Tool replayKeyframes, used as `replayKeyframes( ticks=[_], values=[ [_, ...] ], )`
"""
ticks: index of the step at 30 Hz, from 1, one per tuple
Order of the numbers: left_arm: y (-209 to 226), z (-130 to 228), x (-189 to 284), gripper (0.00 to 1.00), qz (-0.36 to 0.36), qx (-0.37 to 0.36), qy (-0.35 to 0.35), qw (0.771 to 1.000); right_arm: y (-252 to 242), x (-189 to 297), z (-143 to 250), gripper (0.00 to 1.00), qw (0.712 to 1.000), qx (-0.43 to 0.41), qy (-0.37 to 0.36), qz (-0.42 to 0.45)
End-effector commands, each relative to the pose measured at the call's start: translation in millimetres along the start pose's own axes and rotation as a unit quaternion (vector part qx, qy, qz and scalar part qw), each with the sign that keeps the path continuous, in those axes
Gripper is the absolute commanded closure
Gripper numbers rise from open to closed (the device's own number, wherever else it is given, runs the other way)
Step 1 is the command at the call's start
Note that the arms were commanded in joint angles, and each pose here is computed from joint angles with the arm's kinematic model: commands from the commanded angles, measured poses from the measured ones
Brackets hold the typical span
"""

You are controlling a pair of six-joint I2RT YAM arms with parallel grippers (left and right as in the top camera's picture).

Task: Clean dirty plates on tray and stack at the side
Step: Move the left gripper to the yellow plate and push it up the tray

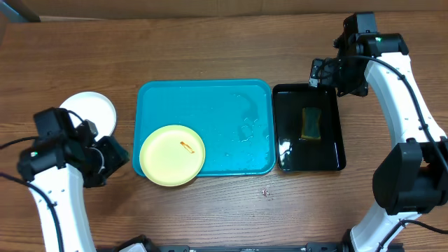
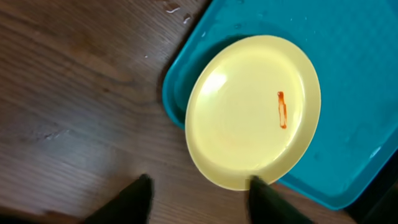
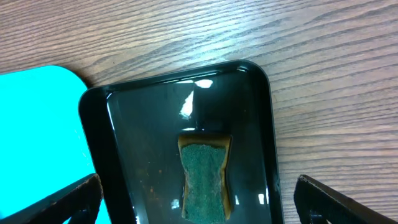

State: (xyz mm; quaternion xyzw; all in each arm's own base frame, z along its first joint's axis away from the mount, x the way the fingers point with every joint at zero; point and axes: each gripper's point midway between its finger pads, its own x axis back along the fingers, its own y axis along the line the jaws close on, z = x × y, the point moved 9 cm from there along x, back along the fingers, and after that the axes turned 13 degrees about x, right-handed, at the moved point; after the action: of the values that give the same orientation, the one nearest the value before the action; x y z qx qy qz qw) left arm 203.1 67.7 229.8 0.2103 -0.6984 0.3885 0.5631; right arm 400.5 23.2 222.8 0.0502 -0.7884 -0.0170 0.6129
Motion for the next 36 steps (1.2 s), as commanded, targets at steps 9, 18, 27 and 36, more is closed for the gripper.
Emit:
replayKeyframes(
  ticks=[9, 18, 27, 36],
  values=[
    [12, 7, -58, 0.64, 0.023, -0.005, 0.016, 1.0, 0, 8, -3, 0.0, 1.0, 0.002, -0.013, 0.005],
    [20, 4, -78, 0.68, -0.037, 0.018, 0.026, 0.999, 0, 8, -3, 0.0, 1.0, 0.002, -0.013, 0.005],
    [2, 12, -105, 0.64, -0.056, -0.011, 0.056, 0.997, 0, 8, -3, 0.0, 1.0, 0.002, -0.013, 0.005],
    [-5, 23, -122, 0.66, -0.08, -0.022, 0.089, 0.993, 0, 8, -3, 0.0, 1.0, 0.002, -0.013, 0.005]
  ],
)
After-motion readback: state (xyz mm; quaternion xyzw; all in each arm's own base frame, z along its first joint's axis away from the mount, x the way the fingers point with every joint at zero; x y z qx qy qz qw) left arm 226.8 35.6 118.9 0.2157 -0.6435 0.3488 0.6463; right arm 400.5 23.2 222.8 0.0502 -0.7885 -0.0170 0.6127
